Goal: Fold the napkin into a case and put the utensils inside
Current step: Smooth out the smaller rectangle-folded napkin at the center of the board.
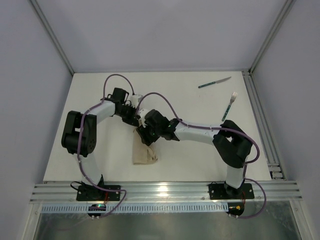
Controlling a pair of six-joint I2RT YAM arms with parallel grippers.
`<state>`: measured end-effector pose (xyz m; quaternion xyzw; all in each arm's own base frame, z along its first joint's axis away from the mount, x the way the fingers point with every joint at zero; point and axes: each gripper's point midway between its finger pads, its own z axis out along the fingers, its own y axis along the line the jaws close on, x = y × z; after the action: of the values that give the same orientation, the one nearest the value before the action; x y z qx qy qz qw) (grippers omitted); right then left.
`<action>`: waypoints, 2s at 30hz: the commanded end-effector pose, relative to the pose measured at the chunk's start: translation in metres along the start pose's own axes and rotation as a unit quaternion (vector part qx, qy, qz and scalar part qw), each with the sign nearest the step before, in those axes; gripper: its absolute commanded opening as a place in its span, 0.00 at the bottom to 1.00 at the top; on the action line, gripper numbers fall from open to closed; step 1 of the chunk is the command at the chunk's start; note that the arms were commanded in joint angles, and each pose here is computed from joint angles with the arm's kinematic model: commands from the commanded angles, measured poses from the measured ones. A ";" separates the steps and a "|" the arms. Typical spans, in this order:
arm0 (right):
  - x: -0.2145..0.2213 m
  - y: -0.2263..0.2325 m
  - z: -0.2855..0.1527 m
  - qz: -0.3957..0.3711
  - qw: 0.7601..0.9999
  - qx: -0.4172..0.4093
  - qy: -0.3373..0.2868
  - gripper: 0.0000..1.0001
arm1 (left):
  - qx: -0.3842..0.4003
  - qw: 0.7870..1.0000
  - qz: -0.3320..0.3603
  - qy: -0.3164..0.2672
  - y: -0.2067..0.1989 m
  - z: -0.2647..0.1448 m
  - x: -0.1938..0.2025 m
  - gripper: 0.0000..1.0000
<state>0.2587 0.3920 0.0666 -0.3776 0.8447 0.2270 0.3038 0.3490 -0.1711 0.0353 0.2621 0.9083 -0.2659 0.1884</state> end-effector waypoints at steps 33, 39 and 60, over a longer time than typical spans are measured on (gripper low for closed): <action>-0.020 0.019 0.039 -0.021 0.999 -0.035 0.021 0.04 | 0.030 0.999 -0.005 -0.028 -0.019 -0.008 -0.019 0.00; 0.003 0.013 0.048 -0.015 0.998 -0.031 0.044 0.04 | 0.043 0.998 -0.018 -0.031 -0.021 -0.002 -0.023 0.00; -0.062 0.021 -0.007 -0.031 0.997 -0.056 -0.048 0.48 | 0.036 0.998 -0.003 0.050 -0.016 0.016 0.015 0.06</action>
<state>0.2633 0.4302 0.0547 -0.4068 0.8335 0.2629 0.2659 0.3386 -0.1882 0.0281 0.2650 0.9045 -0.2967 0.1538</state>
